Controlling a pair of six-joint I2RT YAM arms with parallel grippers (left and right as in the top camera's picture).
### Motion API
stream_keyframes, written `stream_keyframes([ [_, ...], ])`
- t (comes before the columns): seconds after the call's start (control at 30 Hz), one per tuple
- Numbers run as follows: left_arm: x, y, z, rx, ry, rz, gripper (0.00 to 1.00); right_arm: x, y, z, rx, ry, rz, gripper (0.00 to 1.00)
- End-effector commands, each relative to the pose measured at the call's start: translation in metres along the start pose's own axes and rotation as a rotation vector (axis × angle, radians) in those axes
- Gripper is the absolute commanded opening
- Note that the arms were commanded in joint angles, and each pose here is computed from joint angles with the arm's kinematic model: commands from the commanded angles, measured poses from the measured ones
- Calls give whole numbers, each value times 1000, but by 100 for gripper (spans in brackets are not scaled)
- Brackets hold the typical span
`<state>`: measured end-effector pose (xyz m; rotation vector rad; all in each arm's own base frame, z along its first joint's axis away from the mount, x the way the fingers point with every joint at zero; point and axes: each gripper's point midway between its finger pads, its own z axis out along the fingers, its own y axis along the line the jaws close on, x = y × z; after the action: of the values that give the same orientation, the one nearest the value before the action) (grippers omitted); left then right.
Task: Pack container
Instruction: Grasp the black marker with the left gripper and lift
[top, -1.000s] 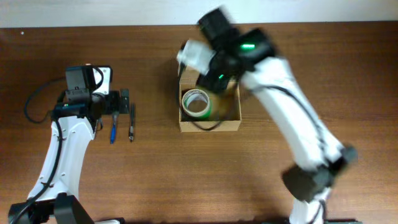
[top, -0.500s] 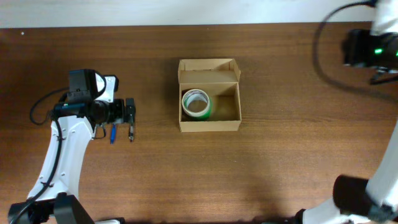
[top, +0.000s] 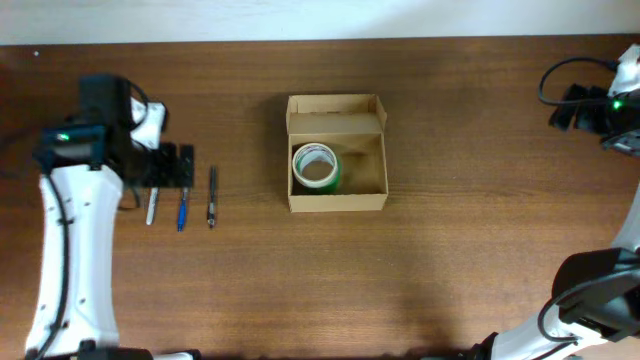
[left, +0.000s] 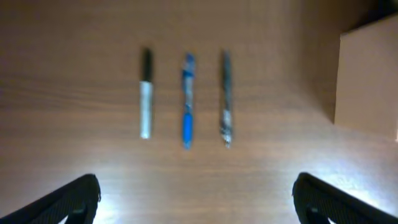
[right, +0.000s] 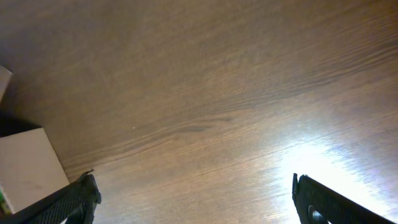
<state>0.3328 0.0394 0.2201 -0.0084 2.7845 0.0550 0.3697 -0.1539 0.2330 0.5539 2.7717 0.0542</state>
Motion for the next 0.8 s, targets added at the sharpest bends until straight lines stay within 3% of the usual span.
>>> stream_keyframes([
  [0.0,-5,26,-24,-99,-26,11,99,8,3,11,-18,34,7,99],
  [0.2,3,73,-3,-182,45,-69,100,9,3,13,-18,42,8,99],
  [0.33,-1,92,29,-185,96,-90,83,9,3,13,-18,42,8,99],
  [0.5,-4,89,81,-119,177,-56,82,9,3,13,-18,42,8,99],
  [0.77,26,75,166,23,395,21,81,9,3,13,-18,42,8,99],
])
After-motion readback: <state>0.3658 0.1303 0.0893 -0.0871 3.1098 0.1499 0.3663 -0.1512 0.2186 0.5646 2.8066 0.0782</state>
